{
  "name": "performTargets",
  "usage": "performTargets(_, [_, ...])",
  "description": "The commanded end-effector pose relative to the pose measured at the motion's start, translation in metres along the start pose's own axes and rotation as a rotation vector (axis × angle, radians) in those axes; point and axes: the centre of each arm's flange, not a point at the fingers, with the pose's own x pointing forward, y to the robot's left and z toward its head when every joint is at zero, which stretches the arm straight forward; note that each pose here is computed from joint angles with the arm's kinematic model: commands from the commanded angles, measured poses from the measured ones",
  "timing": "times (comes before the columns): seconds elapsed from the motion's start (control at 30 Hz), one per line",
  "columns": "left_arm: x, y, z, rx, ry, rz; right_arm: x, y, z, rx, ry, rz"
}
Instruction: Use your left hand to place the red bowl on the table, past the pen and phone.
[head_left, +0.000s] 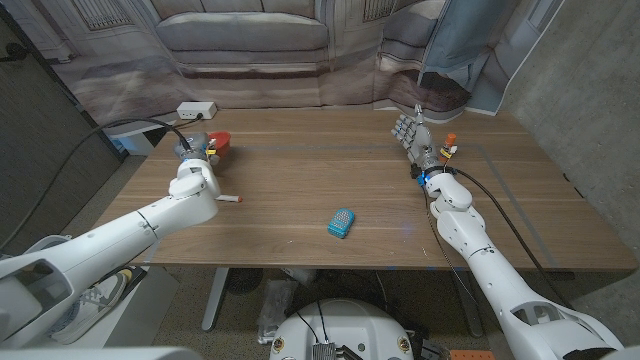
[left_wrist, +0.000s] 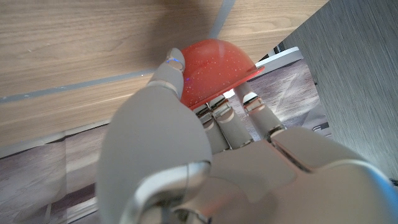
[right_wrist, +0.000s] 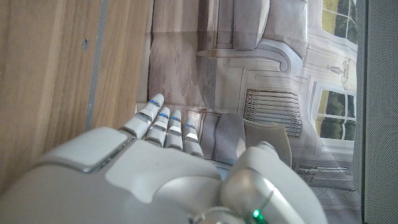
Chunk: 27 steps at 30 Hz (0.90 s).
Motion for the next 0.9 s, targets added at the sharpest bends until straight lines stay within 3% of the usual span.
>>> performTargets(0.03, [0.004,-0.016,0.003,0.005,0.005,-0.021,0.000,-0.002,-0.001,0.004,0.000,-0.011])
performTargets(0.9, [0.009,-0.038,0.011,0.023,0.002,-0.061,-0.003,-0.004,-0.005,0.004,0.007,-0.012])
